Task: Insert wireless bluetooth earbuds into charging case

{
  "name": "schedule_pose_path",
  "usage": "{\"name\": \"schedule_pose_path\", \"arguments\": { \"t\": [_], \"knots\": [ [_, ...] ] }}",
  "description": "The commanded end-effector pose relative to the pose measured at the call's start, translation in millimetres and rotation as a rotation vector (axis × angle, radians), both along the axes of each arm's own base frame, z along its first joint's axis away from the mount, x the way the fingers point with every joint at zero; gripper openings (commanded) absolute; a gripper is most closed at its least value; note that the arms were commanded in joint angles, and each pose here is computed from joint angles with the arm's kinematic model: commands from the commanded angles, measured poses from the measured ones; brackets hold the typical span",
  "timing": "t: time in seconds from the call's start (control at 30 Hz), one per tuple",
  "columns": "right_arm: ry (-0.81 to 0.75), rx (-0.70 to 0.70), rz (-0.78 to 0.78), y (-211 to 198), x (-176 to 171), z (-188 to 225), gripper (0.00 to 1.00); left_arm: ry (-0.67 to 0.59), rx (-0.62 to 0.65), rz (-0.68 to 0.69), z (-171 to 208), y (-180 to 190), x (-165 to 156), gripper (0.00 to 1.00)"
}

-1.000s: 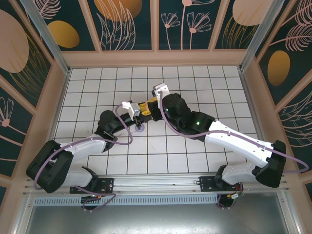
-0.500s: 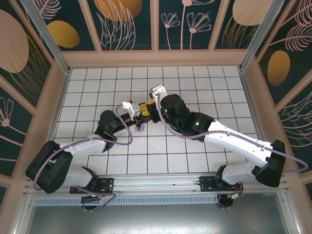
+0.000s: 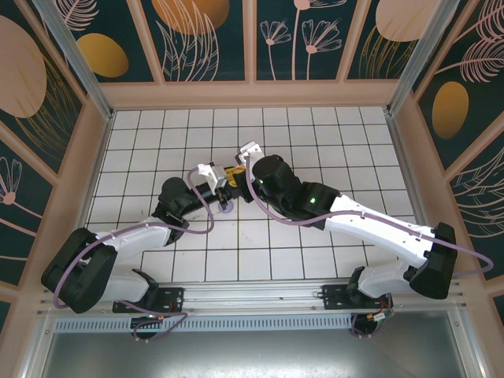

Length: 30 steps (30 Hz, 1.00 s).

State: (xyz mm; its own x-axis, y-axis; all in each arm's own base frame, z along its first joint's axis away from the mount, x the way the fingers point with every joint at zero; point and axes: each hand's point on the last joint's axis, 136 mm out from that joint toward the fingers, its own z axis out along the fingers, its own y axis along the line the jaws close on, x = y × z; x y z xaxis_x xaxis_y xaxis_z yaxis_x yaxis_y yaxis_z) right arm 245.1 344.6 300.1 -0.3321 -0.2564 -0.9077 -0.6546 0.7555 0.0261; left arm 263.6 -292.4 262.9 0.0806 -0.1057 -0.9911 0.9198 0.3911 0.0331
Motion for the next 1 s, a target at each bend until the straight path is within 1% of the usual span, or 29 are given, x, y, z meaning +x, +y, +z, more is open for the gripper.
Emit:
{"name": "schedule_pose_path", "arguments": {
  "t": [0.0, 0.2, 0.4, 0.5, 0.7, 0.97],
  "knots": [
    [0.021, -0.009, -0.015, -1.0, 0.2, 1.8, 0.14, -0.101, -0.076, -0.015, 36.5, 2.4, -7.3, 0.0],
    [0.056, 0.129, 0.006, -6.9, 3.0, 31.4, 0.14, -0.098, -0.077, -0.018, 36.1, 2.4, -7.7, 0.0],
    [0.092, 0.258, 0.03, -18.0, 5.2, 52.5, 0.14, -0.101, -0.079, -0.019, 37.3, 2.4, -8.0, 0.0],
    [0.101, 0.298, 0.034, -23.2, 6.4, 59.3, 0.13, -0.101, -0.079, -0.019, 37.4, 2.4, -8.1, 0.0],
    [0.104, 0.339, 0.052, -26.9, 5.4, 67.6, 0.13, -0.103, -0.08, -0.021, 38.3, 2.6, -8.4, 0.0],
    [0.072, 0.303, 0.109, -23.7, -0.4, 60.8, 0.13, -0.112, -0.077, -0.06, 42.3, -0.9, -13.5, 0.0]
  ]
}}
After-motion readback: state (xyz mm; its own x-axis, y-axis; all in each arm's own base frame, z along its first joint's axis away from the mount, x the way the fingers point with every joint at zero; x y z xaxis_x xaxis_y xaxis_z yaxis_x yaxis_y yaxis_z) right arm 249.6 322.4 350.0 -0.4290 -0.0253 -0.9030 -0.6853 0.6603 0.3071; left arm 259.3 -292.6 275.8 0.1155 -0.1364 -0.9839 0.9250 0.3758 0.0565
